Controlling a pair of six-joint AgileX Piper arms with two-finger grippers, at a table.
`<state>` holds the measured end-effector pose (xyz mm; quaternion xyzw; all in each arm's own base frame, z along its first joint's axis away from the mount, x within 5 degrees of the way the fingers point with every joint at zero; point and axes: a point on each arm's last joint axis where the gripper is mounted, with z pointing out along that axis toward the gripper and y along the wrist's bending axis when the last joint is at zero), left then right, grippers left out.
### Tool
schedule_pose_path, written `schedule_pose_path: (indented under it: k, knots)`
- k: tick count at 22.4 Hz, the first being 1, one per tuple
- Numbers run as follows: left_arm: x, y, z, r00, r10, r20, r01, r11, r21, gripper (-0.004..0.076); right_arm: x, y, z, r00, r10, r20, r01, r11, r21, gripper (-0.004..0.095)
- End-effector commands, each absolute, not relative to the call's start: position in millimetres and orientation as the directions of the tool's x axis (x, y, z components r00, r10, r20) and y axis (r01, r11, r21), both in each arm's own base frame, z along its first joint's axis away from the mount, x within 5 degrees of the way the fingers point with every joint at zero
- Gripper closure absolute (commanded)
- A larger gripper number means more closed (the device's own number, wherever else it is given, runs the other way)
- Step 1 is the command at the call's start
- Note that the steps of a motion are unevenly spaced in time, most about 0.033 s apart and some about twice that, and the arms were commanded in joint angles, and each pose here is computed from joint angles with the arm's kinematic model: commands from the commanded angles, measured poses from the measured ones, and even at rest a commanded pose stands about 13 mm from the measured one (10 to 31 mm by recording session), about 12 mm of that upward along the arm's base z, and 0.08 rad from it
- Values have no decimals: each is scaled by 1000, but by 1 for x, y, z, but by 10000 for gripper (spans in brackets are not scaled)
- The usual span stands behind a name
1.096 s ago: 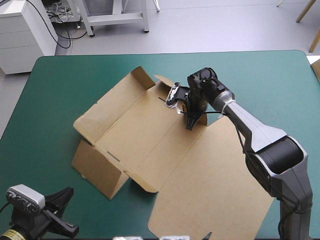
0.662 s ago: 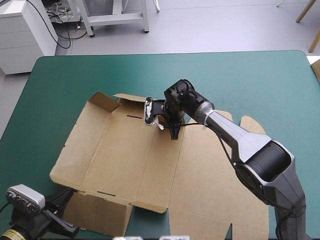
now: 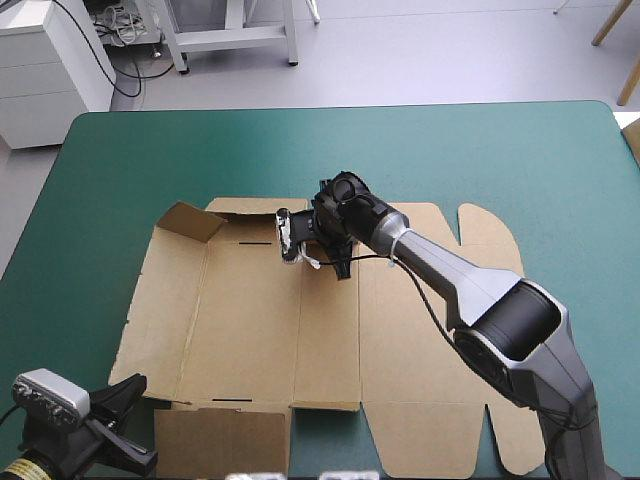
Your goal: Fold the box
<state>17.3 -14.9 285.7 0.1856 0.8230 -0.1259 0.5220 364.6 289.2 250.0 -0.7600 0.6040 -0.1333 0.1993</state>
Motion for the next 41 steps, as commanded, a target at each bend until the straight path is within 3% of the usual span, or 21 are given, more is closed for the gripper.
schedule_pose_path:
  k: [1,3,9,12,13,21,24,26,27,29,35,41]
  knots:
    - [20,-17,298,-328,134,-935,441,897,-26,731,368,287,283,259,-962,-86,-800,-164,-578,926]
    - [20,-17,298,-328,134,-935,441,897,-26,731,369,288,285,258,-962,-94,-797,-157,-584,894]
    - [20,-17,298,-328,134,-935,441,897,-26,731,366,286,325,154,-973,-173,-817,-27,-576,615]
    - [20,-17,298,-328,134,-935,441,897,-26,731,361,281,346,81,-977,-196,-839,39,-543,551]
    - [20,-17,298,-328,134,-935,441,897,-26,731,360,280,355,38,-970,-239,-833,101,-544,548]
    - [20,-17,298,-328,134,-935,441,897,-26,731,320,247,446,-91,-851,-518,-730,410,-546,560]
    - [20,-17,298,-328,134,-935,441,897,-26,731,282,219,497,-133,-711,-691,-682,572,-457,566]
    - [20,-17,298,-328,134,-935,441,897,-26,731,262,202,520,-157,-624,-765,-647,651,-398,683]
    - [20,-17,298,-328,134,-935,441,897,-26,731,248,190,531,-159,-593,-789,-631,676,-381,818]
    - [20,-17,298,-328,134,-935,441,897,-26,731,229,174,535,-197,-548,-813,-616,715,-332,924]
    - [20,-17,298,-328,134,-935,441,897,-26,731,170,123,501,-327,-519,-790,-604,757,-247,926]
    - [20,-17,298,-328,134,-935,441,897,-26,731,112,75,430,-449,-456,-768,-570,808,-147,926]
